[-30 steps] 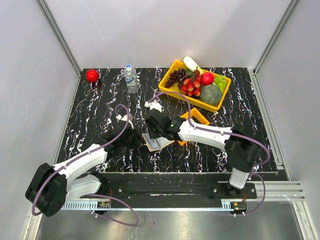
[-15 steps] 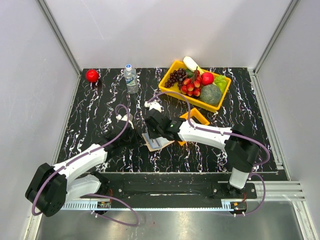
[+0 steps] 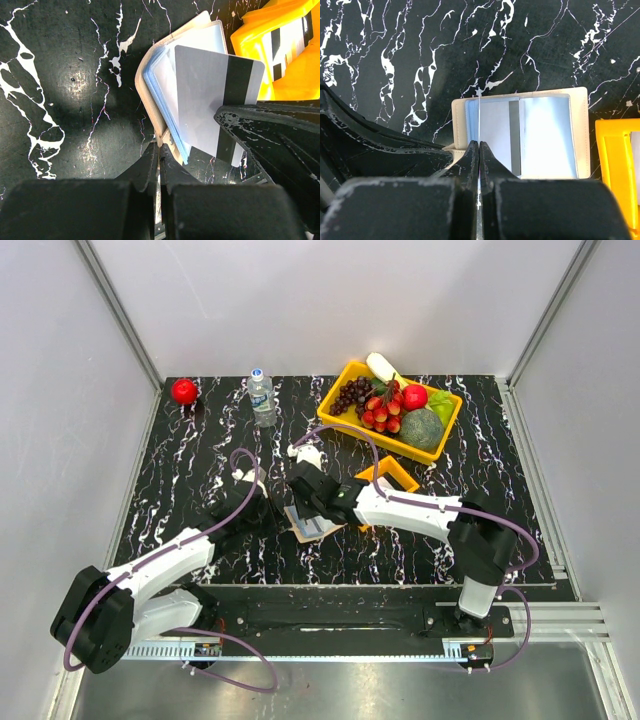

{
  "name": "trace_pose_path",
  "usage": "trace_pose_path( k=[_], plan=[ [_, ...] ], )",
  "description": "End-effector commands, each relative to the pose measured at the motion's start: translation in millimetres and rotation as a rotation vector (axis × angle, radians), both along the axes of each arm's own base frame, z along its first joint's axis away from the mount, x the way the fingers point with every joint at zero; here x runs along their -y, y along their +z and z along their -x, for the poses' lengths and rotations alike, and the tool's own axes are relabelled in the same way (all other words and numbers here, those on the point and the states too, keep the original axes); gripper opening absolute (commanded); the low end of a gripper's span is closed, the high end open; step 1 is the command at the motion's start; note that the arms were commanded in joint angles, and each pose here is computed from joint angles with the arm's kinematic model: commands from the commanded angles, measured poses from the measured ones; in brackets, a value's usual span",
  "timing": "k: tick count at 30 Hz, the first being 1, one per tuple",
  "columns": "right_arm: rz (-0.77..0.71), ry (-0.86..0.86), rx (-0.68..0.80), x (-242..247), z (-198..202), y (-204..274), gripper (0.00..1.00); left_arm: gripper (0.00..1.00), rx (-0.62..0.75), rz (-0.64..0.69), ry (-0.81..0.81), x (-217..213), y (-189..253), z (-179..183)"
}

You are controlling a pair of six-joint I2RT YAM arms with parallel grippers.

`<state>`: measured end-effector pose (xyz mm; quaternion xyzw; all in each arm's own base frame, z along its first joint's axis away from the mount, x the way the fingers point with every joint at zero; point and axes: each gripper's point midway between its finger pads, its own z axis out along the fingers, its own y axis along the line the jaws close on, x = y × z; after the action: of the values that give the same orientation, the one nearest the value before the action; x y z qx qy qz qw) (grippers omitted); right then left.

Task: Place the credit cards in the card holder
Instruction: Turn over the card slot in the card holder.

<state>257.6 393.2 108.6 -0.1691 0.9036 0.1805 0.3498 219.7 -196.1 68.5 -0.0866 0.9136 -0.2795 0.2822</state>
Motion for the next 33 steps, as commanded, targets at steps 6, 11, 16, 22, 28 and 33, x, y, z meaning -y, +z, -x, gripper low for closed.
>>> trace_pose_path(
  k=[6,11,16,22,28,33],
  plan=[
    [0.036,-0.013,0.09,-5.8,-8.1,10.7,0.0,0.0,0.065,0.053,-0.018,11.4,21.6,-9.9],
    [0.08,-0.041,0.14,0.1,-14.0,13.2,0.0,0.0,0.063,0.05,-0.018,11.1,20.9,-10.5],
    [0.125,-0.06,0.177,8.5,-20.3,12.6,0.0,0.0,0.067,0.048,-0.017,10.2,21.9,-10.1],
    [0.199,-0.087,0.225,21.7,-29.1,12.6,0.0,0.0,0.066,0.034,-0.014,7.6,20.2,-9.5],
    [0.207,-0.084,0.229,22.3,-29.6,12.2,0.0,0.0,0.058,0.021,-0.012,5.5,16.2,-8.3],
    [0.235,-0.105,0.246,31.6,-33.0,14.5,0.0,0.0,0.057,0.001,-0.009,1.8,14.6,-8.0]
  ],
)
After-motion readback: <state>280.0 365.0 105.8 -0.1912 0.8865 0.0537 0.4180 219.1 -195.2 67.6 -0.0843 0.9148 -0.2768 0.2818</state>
